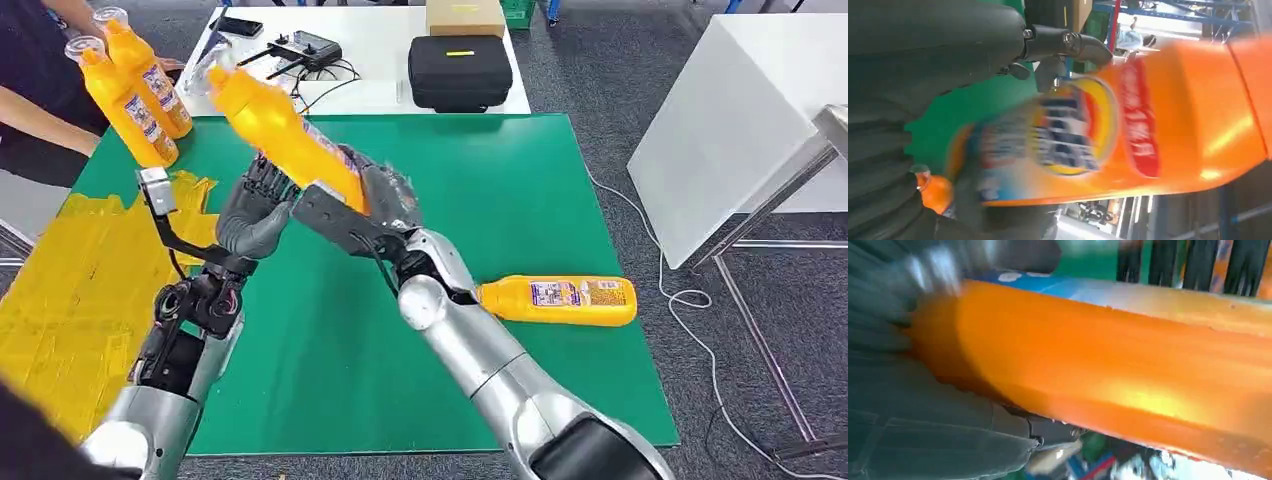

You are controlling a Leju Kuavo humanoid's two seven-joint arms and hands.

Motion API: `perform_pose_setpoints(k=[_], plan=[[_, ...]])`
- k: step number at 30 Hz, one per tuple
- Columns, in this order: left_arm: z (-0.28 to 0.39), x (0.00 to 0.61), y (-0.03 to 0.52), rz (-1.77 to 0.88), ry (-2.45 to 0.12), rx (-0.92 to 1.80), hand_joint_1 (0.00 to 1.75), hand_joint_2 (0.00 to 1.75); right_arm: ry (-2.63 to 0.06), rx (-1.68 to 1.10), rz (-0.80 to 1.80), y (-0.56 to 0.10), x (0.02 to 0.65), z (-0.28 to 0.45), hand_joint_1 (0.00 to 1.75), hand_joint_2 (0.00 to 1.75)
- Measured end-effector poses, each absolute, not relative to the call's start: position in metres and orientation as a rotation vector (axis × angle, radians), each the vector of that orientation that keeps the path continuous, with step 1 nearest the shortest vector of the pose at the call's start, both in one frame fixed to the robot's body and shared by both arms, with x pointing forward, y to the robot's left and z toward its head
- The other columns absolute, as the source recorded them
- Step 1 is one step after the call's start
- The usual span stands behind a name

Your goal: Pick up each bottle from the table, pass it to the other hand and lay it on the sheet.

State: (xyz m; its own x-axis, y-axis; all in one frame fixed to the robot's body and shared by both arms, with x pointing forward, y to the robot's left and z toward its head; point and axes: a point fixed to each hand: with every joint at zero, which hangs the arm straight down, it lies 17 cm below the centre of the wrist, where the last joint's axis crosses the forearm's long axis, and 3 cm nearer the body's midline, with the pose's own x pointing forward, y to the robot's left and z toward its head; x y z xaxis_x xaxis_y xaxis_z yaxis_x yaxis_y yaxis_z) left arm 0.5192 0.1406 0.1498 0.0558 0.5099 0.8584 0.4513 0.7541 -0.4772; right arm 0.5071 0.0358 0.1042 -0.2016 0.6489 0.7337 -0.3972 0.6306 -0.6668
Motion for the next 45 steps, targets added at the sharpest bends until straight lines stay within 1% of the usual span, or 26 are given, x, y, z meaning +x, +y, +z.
perform_pose_setpoints(k=[8,15,28,29,30,45], plan=[[0.144,0.515,0.145,0.08,-1.565,-0.784,0.0,1.75,-1.44,-0.167,1.064,0.068,0.476,0.085,1.75,1.75],[0.122,0.499,0.168,0.136,-1.551,-0.745,0.0,1.75,-1.387,-0.151,1.152,0.081,0.455,0.066,1.75,1.75],[0.112,0.49,0.18,0.162,-1.547,-0.73,0.0,1.75,-1.383,-0.172,1.219,0.083,0.451,0.062,1.75,1.75],[0.112,0.489,0.18,0.163,-1.546,-0.73,1.66,1.75,-1.382,-0.171,1.219,0.083,0.45,0.061,1.75,1.75],[0.112,0.489,0.18,0.165,-1.546,-0.732,1.75,1.75,-1.38,-0.171,1.221,0.083,0.451,0.061,1.75,1.75],[0.114,0.489,0.182,0.18,-1.559,-0.746,1.75,1.75,-1.378,-0.174,1.219,0.075,0.454,0.054,1.75,1.75]])
